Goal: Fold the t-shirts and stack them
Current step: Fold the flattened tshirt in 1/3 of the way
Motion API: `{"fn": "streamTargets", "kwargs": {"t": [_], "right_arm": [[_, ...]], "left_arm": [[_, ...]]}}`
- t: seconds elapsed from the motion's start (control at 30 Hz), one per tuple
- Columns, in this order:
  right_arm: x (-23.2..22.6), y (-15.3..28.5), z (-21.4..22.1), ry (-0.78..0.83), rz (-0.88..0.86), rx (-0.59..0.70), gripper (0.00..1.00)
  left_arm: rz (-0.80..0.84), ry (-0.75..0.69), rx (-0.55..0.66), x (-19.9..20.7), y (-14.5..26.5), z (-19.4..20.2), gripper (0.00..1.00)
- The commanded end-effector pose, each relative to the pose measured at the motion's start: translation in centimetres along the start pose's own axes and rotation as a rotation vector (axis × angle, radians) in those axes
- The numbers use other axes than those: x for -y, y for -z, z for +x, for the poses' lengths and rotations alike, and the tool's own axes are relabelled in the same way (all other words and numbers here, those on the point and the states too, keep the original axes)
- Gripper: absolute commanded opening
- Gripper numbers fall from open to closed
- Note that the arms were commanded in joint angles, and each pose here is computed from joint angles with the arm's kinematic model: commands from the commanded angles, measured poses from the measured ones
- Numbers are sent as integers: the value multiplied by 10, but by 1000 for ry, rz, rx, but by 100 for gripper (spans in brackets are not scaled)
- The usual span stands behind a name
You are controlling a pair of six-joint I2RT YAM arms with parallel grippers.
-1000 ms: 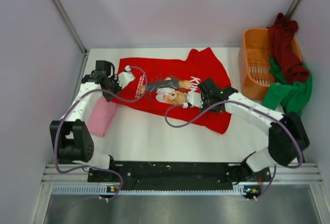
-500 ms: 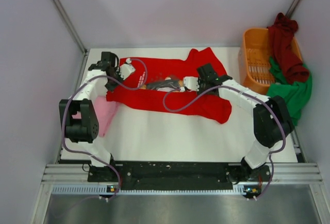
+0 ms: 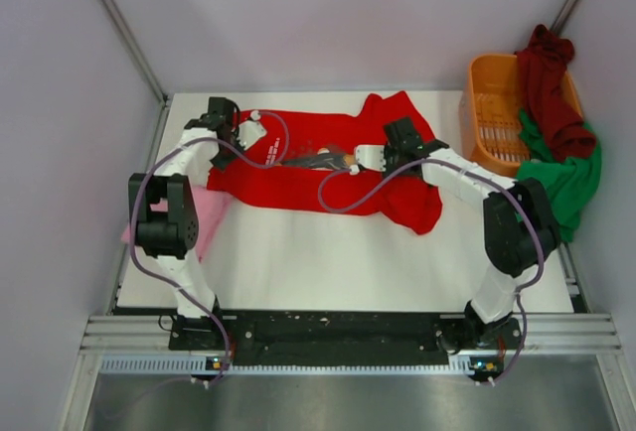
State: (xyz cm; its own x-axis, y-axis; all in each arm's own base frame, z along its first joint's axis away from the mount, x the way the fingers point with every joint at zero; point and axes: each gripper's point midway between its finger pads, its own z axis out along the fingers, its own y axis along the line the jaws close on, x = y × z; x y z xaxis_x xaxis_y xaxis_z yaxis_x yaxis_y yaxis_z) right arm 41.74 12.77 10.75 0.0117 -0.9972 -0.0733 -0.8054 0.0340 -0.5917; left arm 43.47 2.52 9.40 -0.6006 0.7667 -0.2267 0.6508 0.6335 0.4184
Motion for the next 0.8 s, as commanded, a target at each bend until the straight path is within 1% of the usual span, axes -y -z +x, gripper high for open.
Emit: {"fn": "streamTargets", "kwargs": {"t": [0.0,0.03,0.07,0.1,0.17,0.2,0.23,0.3,0.33,0.4,0.47,0.53,0.57,0.63,0.7,0.77], "right_arm": [[37,-6,-9,-5,95,46,2],[46,-9,-10,-19,136,41,6],[58,-15,-12,-58,194,44,12],[71,-15,-11,-104,240,38,22],[93,-17,-6,-291,300,26,44],[109,-11,-2,-385,342,14,50],[119,-4,0,-489,373,9,55],[132,21,0,-659,408,33,58],[130,31,-1,-752,405,58,61],[110,50,1,-924,367,85,70],[79,59,8,-1071,312,82,73],[43,61,17,-1223,223,77,73],[22,58,19,-1320,145,86,73],[-7,54,24,-1459,19,106,70],[-29,44,34,-1538,-34,63,67],[-46,35,33,-1554,-92,44,66]], "left_arm": [[-87,-11,34,-23,5,-22,0],[-87,-13,32,-23,4,-21,0],[-87,-13,30,-23,4,-21,0],[-83,-14,28,-22,2,-20,0],[-82,-14,27,-21,1,-20,0],[-82,-15,26,-21,2,-21,0],[-82,-15,26,-21,2,-21,0],[-86,-13,29,-22,2,-22,0],[-87,-13,30,-23,2,-22,0],[-85,-10,31,-22,1,-23,0],[-80,-8,38,-21,1,-25,0],[-77,-9,35,-20,-1,-24,0],[-75,-10,35,-20,-2,-24,0],[-72,-16,33,-18,-3,-24,0],[-76,-16,36,-19,-2,-25,0],[-77,-17,35,-18,-2,-26,0]]}}
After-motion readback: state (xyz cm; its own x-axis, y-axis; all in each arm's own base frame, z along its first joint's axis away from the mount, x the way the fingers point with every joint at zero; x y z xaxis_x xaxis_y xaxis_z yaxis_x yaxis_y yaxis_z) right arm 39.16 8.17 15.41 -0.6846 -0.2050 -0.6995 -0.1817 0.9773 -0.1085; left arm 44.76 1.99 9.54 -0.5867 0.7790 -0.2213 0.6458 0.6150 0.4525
